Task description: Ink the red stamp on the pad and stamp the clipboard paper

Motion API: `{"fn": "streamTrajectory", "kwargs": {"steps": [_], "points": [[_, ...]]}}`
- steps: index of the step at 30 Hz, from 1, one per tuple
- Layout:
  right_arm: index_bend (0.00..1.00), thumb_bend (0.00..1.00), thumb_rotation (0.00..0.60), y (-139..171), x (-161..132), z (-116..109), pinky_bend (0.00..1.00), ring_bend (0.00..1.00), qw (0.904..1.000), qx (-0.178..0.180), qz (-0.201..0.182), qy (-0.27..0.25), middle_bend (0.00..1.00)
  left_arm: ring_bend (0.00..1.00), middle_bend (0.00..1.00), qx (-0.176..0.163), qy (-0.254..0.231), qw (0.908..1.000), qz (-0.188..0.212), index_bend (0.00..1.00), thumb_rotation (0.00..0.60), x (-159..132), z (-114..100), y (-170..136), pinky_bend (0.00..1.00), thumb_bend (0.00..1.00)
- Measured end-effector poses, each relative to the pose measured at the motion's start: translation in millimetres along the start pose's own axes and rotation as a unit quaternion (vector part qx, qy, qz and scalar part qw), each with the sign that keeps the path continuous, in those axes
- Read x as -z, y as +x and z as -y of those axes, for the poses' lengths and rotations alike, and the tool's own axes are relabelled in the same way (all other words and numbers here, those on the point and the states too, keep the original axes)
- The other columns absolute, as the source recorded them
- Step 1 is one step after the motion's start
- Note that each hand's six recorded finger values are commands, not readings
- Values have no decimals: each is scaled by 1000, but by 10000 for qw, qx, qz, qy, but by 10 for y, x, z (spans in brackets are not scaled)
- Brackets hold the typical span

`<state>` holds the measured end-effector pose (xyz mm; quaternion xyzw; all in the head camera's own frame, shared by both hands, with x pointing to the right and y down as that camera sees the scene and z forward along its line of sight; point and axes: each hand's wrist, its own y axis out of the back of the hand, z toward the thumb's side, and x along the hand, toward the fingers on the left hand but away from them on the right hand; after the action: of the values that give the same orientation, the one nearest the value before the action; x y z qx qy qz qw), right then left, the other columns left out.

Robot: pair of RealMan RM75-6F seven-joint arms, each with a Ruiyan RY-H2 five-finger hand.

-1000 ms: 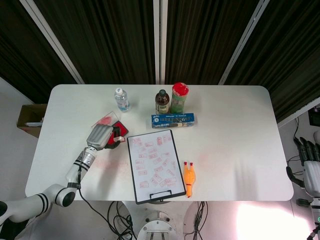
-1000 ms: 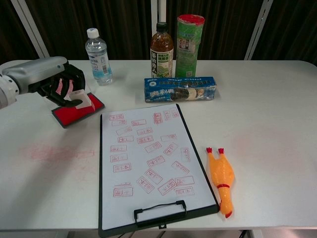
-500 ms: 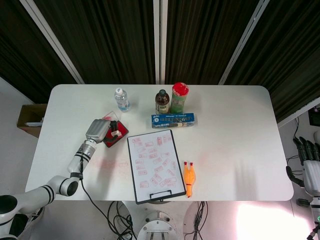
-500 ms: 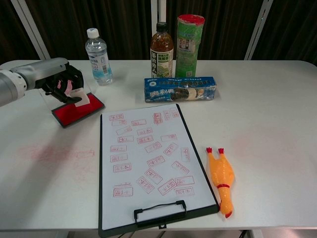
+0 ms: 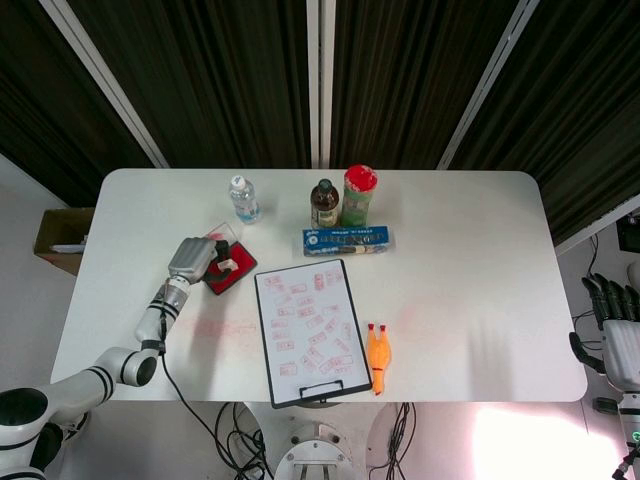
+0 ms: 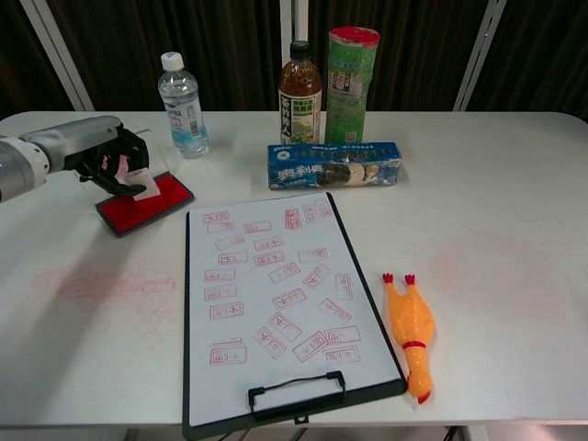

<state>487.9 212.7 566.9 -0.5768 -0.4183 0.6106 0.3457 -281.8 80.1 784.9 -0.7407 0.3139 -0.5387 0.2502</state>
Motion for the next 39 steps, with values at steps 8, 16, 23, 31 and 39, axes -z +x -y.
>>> {"fn": "streamTrajectory", "kwargs": {"steps": [8,16,23,31,39], "points": [[0,299,600,2,8,-2,0,0,10000,3,17,-11,0,689,678,53,3,10000,-13,695,600,26,52,4,789,498],[0,300,600,1,14,16,0,0,10000,-16,10,-22,0,691,682,46,-20,10000,-20,696,600,33,55,12,791,500],[0,300,600,5,30,5,0,0,10000,15,-5,-60,0,692,683,-24,-152,9999,59,696,600,-27,-36,-1,793,501],[0,300,600,16,32,15,0,0,9999,21,-54,-115,0,692,682,18,-466,9987,213,695,600,-166,-195,-104,795,500],[0,300,600,41,37,18,0,0,9998,35,-109,-158,0,693,683,257,-764,9959,415,696,600,-404,-259,-310,795,501]]}}
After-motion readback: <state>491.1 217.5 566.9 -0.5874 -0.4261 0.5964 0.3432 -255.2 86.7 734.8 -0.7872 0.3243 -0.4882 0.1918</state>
